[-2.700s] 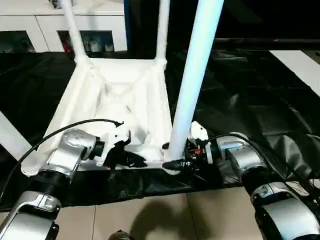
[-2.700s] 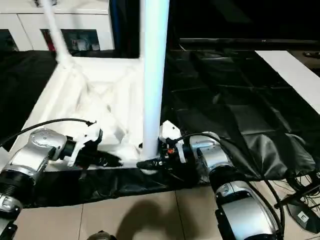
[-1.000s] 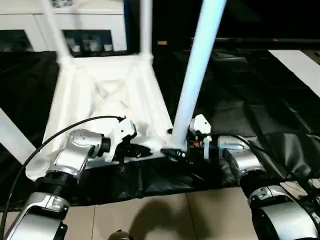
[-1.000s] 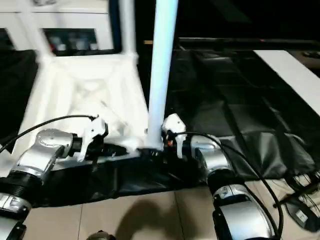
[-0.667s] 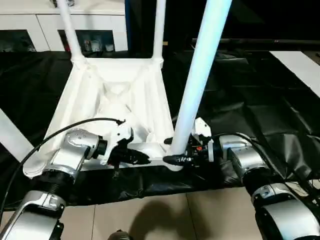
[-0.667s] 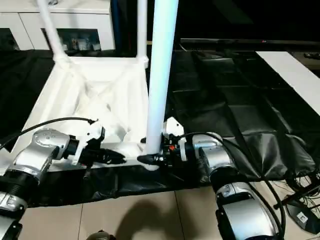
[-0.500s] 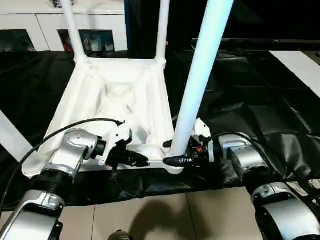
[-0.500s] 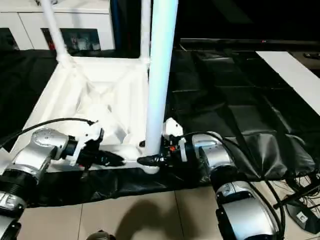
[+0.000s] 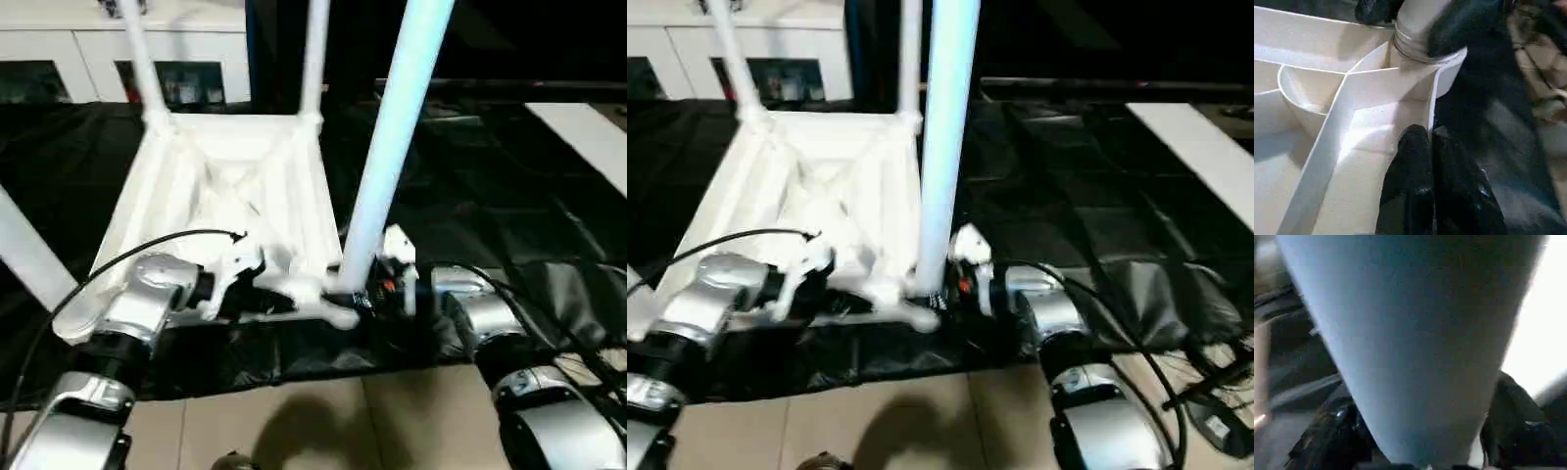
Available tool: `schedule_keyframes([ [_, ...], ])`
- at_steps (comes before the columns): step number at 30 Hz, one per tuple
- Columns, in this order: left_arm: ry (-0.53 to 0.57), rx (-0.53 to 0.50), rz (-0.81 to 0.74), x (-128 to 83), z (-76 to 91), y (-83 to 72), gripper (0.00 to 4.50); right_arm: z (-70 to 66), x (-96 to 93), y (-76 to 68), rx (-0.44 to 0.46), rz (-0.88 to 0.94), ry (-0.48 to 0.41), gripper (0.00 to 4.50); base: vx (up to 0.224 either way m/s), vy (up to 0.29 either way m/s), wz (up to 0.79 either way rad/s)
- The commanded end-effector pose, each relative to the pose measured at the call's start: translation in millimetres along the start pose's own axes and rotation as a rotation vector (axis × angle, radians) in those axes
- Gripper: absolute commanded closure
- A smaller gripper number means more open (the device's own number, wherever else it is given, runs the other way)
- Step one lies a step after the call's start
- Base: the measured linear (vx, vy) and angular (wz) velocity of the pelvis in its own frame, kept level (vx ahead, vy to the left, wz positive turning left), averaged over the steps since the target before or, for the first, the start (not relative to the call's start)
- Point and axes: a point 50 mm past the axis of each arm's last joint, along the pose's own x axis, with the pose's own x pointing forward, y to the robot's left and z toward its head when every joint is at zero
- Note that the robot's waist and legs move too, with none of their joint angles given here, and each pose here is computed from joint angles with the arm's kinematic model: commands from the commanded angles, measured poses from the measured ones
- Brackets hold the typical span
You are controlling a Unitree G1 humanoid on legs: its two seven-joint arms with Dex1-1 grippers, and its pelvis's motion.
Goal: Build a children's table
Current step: Rotate leg to tighten
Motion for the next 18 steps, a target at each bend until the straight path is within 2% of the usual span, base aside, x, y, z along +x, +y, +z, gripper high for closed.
schedule_keyframes([
  [1,-0.067,-0.032,0.116,15.5,13.1,0.9,4.5,-22.5,20.0,17.0,0.097,-0.039,0.076,2.03,0.0,0.0,0.0],
  [6,-0.093,-0.067,0.195,34.6,19.6,-4.4,4.5,-22.5,40.2,22.5,0.135,-0.215,0.061,2.14,0.0,0.0,0.0],
  [9,-0.108,-0.07,0.215,51.4,26.1,-11.3,4.5,-12.3,59.4,30.3,0.148,-0.283,0.024,2.27,0.0,0.0,0.0],
  [12,-0.089,-0.052,0.211,56.8,27.3,-15.8,4.5,-4.9,65.0,32.7,0.11,-0.304,-0.007,2.27,0.0,0.0,0.0],
  [13,-0.08,-0.046,0.204,58.1,27.0,-17.6,4.5,-0.8,65.7,33.4,0.09,-0.296,-0.037,2.27,0.0,0.0,0.0],
  [14,-0.079,-0.045,0.202,58.3,27.0,-17.9,4.5,0.0,65.7,33.4,0.085,-0.295,-0.043,1.83,0.0,0.0,0.0],
  [17,-0.07,-0.028,0.181,56.2,25.8,-19.6,4.5,1.6,56.9,27.0,0.01,-0.296,-0.061,1.67,0.0,0.0,0.0],
  [18,-0.064,-0.011,0.152,50.6,23.0,-19.0,4.5,0.8,47.5,21.2,-0.012,-0.272,-0.069,1.53,0.0,0.0,0.0],
])
